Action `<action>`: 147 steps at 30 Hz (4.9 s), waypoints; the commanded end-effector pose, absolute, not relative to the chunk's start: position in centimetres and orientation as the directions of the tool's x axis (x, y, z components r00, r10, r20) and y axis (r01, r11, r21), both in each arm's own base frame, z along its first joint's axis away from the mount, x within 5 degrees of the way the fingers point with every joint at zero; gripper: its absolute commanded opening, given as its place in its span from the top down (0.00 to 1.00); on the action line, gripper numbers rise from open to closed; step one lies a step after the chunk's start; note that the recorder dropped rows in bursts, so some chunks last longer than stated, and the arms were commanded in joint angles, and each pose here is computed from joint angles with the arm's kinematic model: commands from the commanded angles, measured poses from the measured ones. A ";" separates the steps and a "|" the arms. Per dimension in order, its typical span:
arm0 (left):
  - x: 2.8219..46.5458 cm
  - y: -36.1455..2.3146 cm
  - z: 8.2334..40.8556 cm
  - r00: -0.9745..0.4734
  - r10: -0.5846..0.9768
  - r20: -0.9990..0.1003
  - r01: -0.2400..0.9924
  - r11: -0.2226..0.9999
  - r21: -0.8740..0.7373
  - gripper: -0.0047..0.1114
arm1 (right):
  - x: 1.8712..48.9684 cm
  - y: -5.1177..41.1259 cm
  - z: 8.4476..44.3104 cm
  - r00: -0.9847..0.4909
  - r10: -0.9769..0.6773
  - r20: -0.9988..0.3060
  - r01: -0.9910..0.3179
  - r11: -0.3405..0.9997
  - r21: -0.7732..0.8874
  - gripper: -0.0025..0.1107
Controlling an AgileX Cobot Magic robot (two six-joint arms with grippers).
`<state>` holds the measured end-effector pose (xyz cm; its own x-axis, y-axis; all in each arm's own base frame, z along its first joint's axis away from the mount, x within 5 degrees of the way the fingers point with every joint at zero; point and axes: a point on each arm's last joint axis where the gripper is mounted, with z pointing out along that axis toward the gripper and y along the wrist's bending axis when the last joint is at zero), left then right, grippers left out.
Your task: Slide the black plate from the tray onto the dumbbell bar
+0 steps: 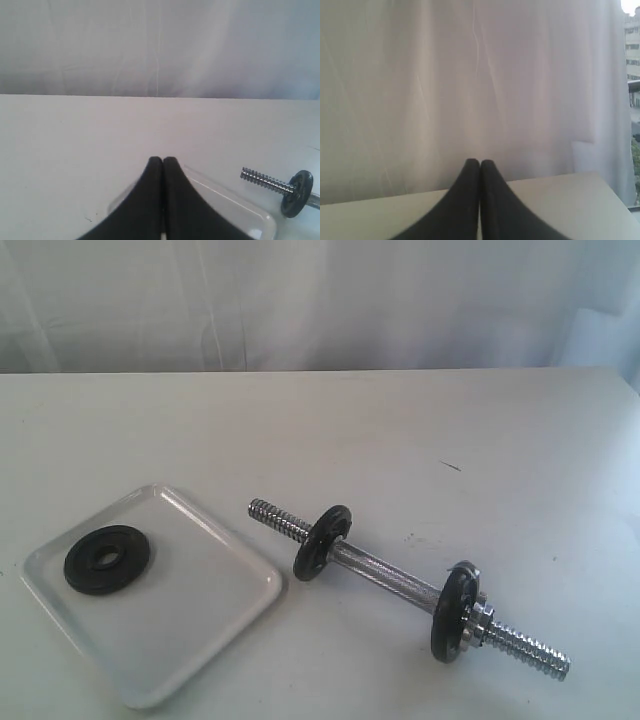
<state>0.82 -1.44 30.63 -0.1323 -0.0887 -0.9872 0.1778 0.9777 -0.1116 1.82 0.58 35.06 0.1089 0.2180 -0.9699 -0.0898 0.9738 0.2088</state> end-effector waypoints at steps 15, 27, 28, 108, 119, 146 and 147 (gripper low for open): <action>8.1 -1.7 35.5 -0.487 0.043 -0.872 0.183 0.982 -0.054 0.96 | 14.0 2.9 40.7 -0.430 -0.100 -0.897 -0.330 0.943 0.053 0.80; 14.8 -2.1 36.1 -0.685 0.101 -0.721 0.206 0.977 -0.060 0.96 | 22.4 6.5 38.0 -0.620 -0.305 -0.723 -0.556 0.820 0.131 0.50; 15.4 -2.1 35.7 -0.706 0.108 -0.700 0.210 0.976 -0.061 0.96 | 23.0 6.8 37.8 -0.617 -0.328 -0.715 -0.571 0.812 0.120 0.49; 22.1 -3.1 30.0 -0.879 0.071 -0.471 0.181 0.964 -0.194 0.51 | 32.7 22.7 12.0 -0.502 -0.851 -0.154 -0.864 0.483 0.145 0.49; 22.1 -3.1 30.0 -0.879 0.071 -0.471 0.181 0.964 -0.194 0.51 | 32.2 22.0 11.9 -0.467 -0.881 -0.076 -0.878 0.452 0.154 0.81; 22.1 -3.1 30.0 -0.879 0.072 -0.471 0.182 0.964 -0.192 0.51 | 33.3 22.6 14.5 -0.069 -0.968 -0.240 -0.995 0.083 -0.049 0.98; 22.1 -3.1 30.0 -0.879 0.072 -0.471 0.182 0.964 -0.192 0.51 | 33.2 22.7 14.5 -0.057 -0.967 -0.247 -0.996 0.071 -0.049 0.98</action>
